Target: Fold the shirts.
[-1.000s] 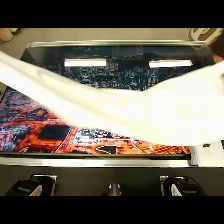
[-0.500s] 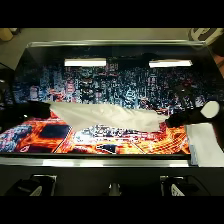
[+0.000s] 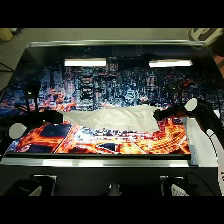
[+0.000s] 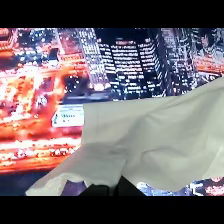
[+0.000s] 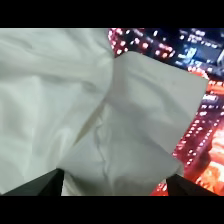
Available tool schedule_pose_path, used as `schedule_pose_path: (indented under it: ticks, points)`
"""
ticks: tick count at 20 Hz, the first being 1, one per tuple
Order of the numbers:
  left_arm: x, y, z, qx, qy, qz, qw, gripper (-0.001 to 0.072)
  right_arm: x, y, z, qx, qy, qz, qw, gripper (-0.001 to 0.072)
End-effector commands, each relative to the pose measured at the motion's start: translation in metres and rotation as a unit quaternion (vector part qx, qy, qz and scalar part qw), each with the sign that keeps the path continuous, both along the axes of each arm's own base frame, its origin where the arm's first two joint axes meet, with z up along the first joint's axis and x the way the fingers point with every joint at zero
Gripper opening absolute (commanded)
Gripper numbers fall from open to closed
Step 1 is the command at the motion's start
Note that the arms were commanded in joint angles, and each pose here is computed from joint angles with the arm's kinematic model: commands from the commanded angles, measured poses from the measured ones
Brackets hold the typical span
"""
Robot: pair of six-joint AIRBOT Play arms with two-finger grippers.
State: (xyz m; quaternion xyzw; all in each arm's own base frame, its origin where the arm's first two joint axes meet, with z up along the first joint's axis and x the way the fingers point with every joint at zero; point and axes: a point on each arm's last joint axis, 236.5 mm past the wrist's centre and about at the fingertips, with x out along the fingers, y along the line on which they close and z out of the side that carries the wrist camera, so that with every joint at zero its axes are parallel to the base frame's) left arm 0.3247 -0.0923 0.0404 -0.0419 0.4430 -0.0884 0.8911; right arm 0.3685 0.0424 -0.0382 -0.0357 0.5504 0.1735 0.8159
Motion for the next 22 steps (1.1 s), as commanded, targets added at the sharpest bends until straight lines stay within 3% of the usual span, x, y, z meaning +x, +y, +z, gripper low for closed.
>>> schedule_pose_path:
  ticks: [1,4,6,9,10,12,15,18,20,22]
  points:
    - [0.001,0.000,-0.004,0.000,0.004,0.002,1.000,0.0030,-0.042,0.015,0.010,0.012,0.066,0.086,0.994,0.0692]
    - [0.001,0.000,-0.004,0.000,0.004,0.002,1.000,0.0029,-0.069,0.016,0.003,0.013,0.110,0.106,0.988,0.0668]
    - [0.000,0.000,-0.004,-0.001,0.004,0.002,1.000,0.0030,-0.066,0.014,-0.012,0.009,0.100,0.096,0.990,0.0621]
    - [0.000,-0.003,-0.004,-0.009,0.006,0.003,1.000,0.0029,-0.056,0.017,-0.039,0.020,0.104,0.076,0.992,0.0607]
    - [0.000,-0.004,-0.004,-0.012,0.007,0.003,1.000,0.0029,-0.054,0.022,-0.045,0.036,0.110,0.068,0.991,0.0476]
    - [0.000,-0.004,-0.003,-0.012,0.005,0.003,1.000,0.0030,-0.052,0.036,-0.042,0.071,0.113,0.057,0.989,0.0016]
    - [0.010,-0.004,0.027,-0.008,-0.031,-0.006,0.999,0.0029,-0.039,0.043,0.005,0.076,0.068,0.095,0.990,0.0024]
    - [0.028,0.013,0.143,0.024,-0.160,-0.001,0.987,0.0029,-0.004,0.024,0.133,-0.001,-0.095,0.129,0.987,0.0023]
    - [0.020,0.033,0.262,0.040,-0.287,0.019,0.957,0.0029,0.002,-0.002,0.273,-0.093,-0.271,0.111,0.952,0.0023]
    - [-0.015,0.049,0.368,0.002,-0.392,0.051,0.919,0.0029,-0.036,-0.034,0.424,-0.158,-0.453,0.023,0.877,0.0023]
